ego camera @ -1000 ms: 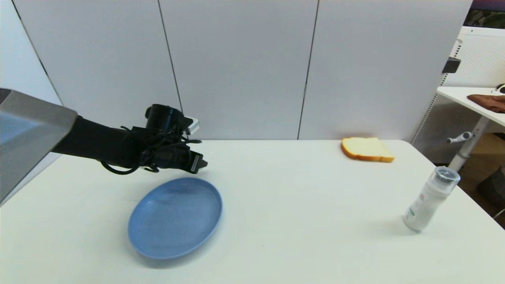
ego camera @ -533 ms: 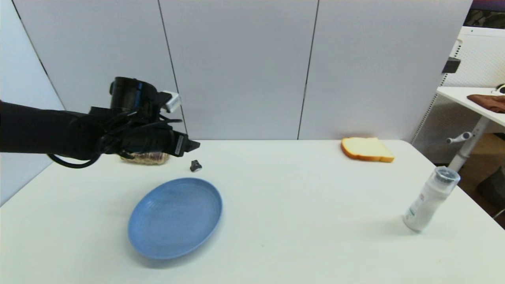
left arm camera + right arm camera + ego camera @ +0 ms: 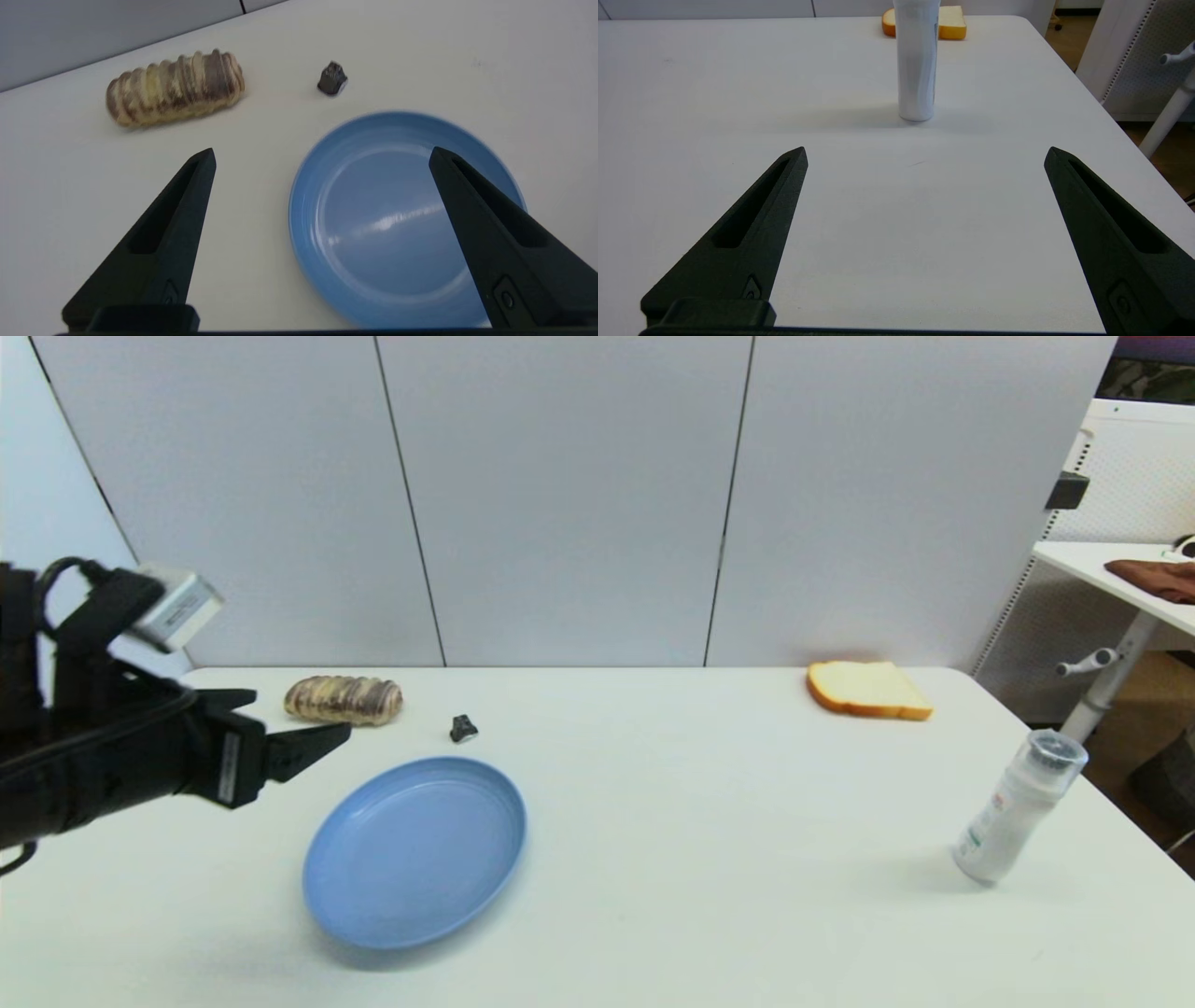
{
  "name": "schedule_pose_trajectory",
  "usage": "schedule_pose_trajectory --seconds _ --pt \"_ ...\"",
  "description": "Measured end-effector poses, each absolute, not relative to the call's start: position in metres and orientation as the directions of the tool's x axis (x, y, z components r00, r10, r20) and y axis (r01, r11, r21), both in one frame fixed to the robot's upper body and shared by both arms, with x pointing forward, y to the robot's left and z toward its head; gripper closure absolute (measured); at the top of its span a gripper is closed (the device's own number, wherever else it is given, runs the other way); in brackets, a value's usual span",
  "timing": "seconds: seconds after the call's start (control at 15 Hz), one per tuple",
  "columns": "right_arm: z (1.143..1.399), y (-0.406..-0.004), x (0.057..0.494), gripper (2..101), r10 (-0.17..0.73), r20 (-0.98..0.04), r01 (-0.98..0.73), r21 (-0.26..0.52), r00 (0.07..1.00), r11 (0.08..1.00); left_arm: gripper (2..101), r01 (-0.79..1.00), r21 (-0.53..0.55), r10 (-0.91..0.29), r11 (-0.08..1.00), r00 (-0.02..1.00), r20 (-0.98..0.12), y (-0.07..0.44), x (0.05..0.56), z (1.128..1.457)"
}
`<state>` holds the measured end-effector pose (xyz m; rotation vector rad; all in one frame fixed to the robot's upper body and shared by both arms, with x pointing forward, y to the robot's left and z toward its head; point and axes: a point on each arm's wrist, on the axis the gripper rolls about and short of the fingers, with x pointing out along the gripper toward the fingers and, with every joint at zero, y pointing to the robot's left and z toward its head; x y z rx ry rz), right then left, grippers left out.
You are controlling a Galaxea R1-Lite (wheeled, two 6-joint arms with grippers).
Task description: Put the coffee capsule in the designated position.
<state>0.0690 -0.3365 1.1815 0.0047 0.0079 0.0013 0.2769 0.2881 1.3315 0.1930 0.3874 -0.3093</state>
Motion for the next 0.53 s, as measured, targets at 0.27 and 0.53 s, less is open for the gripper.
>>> schedule_pose_trajectory --seconds 0.27,0.53 --pt "1.182 -0.336 0.069 1.8 0.001 -0.008 -0.001 0.005 1.0 1.0 8.6 0.279 0.152 -0.23 0.948 0.933 -0.275 0.312 0.194 1.298" --pt "1.182 -0.336 0.069 1.8 0.001 -0.008 -0.001 0.005 1.0 1.0 7.2 0.174 0.156 -0.161 0.972 0.982 -0.095 0.328 0.126 1.252"
